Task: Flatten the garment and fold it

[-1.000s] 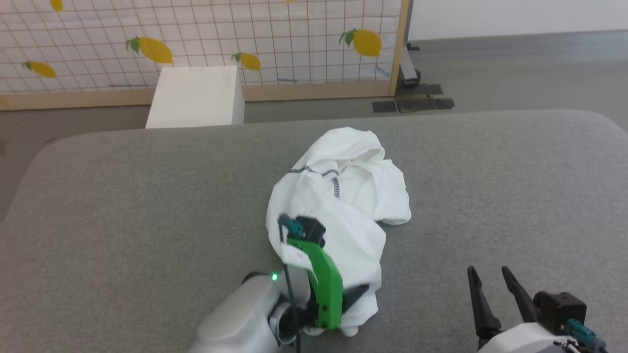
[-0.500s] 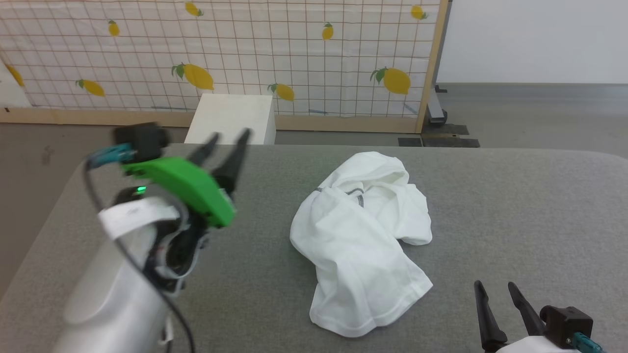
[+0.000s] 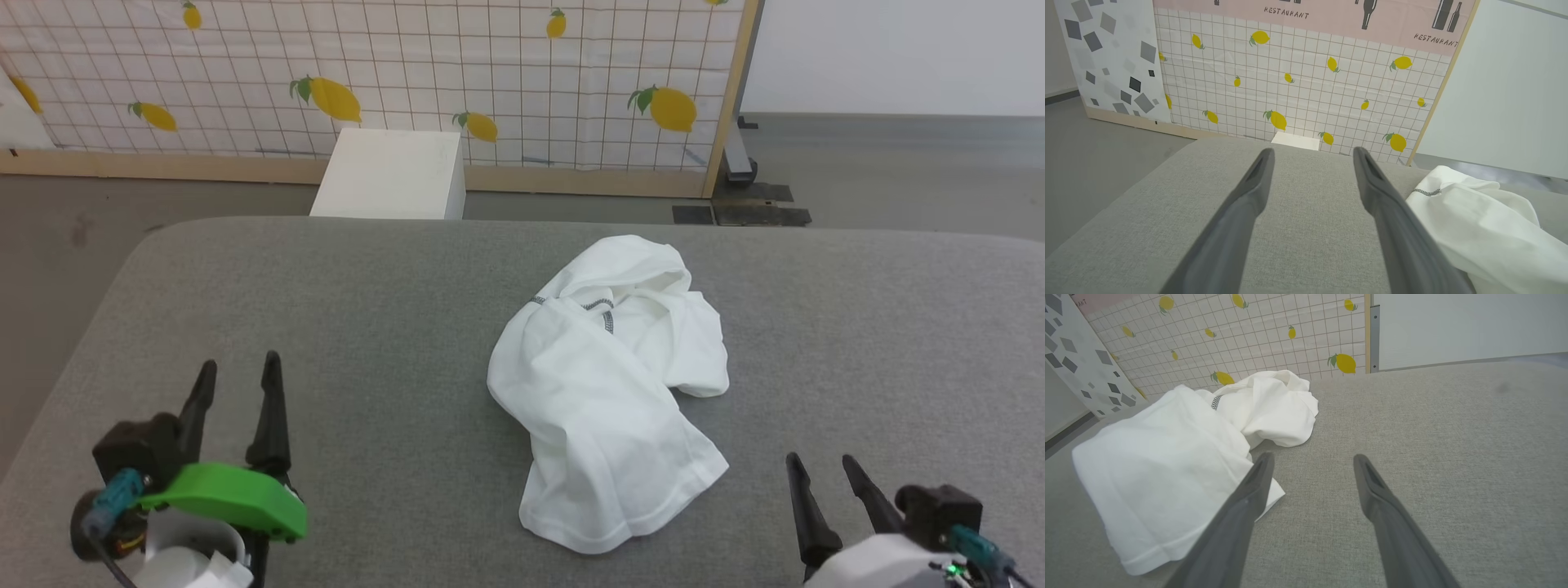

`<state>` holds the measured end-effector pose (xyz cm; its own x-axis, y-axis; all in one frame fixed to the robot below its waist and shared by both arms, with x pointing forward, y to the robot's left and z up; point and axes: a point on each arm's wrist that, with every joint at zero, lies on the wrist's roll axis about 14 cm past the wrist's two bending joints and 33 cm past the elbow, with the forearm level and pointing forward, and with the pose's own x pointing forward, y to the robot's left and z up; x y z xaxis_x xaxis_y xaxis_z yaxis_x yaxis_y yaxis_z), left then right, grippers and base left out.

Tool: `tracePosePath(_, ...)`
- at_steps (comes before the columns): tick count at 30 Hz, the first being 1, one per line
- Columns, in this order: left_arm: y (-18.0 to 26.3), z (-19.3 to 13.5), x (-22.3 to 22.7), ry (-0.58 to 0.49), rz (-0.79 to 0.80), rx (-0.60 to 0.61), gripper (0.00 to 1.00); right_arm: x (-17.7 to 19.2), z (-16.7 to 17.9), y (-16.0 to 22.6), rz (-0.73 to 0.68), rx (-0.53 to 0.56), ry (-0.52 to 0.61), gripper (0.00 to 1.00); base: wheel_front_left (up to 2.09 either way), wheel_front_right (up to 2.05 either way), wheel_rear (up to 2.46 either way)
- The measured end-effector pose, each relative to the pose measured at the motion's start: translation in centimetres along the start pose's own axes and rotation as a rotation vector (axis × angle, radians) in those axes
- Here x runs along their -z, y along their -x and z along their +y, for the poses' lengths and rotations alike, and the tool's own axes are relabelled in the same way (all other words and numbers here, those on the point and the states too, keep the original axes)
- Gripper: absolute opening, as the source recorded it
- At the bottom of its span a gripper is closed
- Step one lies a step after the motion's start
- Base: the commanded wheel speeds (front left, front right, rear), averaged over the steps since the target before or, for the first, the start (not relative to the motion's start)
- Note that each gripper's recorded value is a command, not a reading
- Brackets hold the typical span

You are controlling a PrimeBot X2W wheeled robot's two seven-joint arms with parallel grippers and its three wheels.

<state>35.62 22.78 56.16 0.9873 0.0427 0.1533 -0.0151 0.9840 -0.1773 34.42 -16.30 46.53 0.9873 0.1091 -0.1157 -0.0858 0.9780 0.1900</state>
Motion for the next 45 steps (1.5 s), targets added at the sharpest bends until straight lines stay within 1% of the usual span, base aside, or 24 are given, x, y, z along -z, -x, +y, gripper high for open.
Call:
tracePosePath(3,0.5,-0.4,0.6,0.013,0.001,-0.015,1.00,-0.1,0.3,-1.3,0.048,-0.012,0.003,1.00,0.00,0.00,0.00)
tracePosePath(6,0.4,-0.8,0.5,0.031,-0.016,-0.027,1.00,-1.2,1.4,-3.7,0.091,-0.043,0.034,1.00,0.00,0.00,0.00)
tracePosePath(9,0.1,-1.0,0.8,0.040,-0.019,-0.034,1.00,-2.7,3.2,-7.0,0.146,-0.093,0.100,1.00,0.00,0.00,0.00)
tracePosePath(11,-0.2,-1.1,1.3,0.056,-0.012,-0.041,1.00,-3.6,4.7,-9.4,0.193,-0.138,0.174,1.00,0.00,0.00,0.00)
tracePosePath(12,-0.2,-1.1,1.5,0.060,-0.008,-0.043,1.00,-3.8,5.2,-10.3,0.222,-0.152,0.204,1.00,0.00,0.00,0.00)
tracePosePath(14,-0.5,-1.1,1.8,0.072,-0.005,-0.051,1.00,-3.7,5.7,-12.2,0.298,-0.172,0.303,1.00,0.00,0.00,0.00)
tracePosePath(17,-0.9,-0.9,2.3,0.069,0.002,-0.052,1.00,-2.8,5.5,-14.4,0.417,-0.171,0.409,1.00,0.00,0.00,0.00)
tracePosePath(21,-1.5,-0.5,2.8,0.064,0.002,-0.067,1.00,-0.8,5.9,-16.6,0.527,-0.189,0.489,1.00,0.00,0.00,0.00)
tracePosePath(25,-1.6,0.4,3.6,0.068,0.019,-0.105,1.00,2.2,7.3,-17.7,0.608,-0.240,0.518,1.00,0.00,0.00,0.00)
tracePosePath(30,-1.3,1.6,4.8,0.042,0.050,-0.141,1.00,6.2,7.6,-17.7,0.716,-0.275,0.522,1.00,0.00,0.00,0.00)
tracePosePath(31,-1.3,1.9,5.0,0.040,0.055,-0.150,1.00,6.8,7.6,-17.7,0.732,-0.279,0.514,0.67,0.00,0.00,0.00)
tracePosePath(32,-1.2,2.2,5.2,0.035,0.060,-0.157,1.00,7.0,7.7,-17.8,0.732,-0.283,0.504,0.09,0.00,0.00,0.00)
tracePosePath(33,-1.2,2.3,5.3,0.034,0.065,-0.159,1.00,7.0,7.9,-18.0,0.722,-0.288,0.500,0.00,0.00,0.00,0.00)
tracePosePath(39,-1.4,1.8,5.4,0.051,0.060,-0.143,1.00,4.5,8.9,-18.8,0.588,-0.307,0.408,0.00,0.00,0.00,0.00)
tracePosePath(43,-1.5,1.2,4.9,0.044,0.043,-0.118,1.00,0.0,8.9,-19.3,0.427,-0.295,0.328,0.00,0.00,0.00,0.00)
tracePosePath(45,-1.5,0.7,4.5,0.050,0.032,-0.099,1.00,-2.5,7.3,-18.9,0.350,-0.257,0.283,0.00,0.00,0.00,0.00)
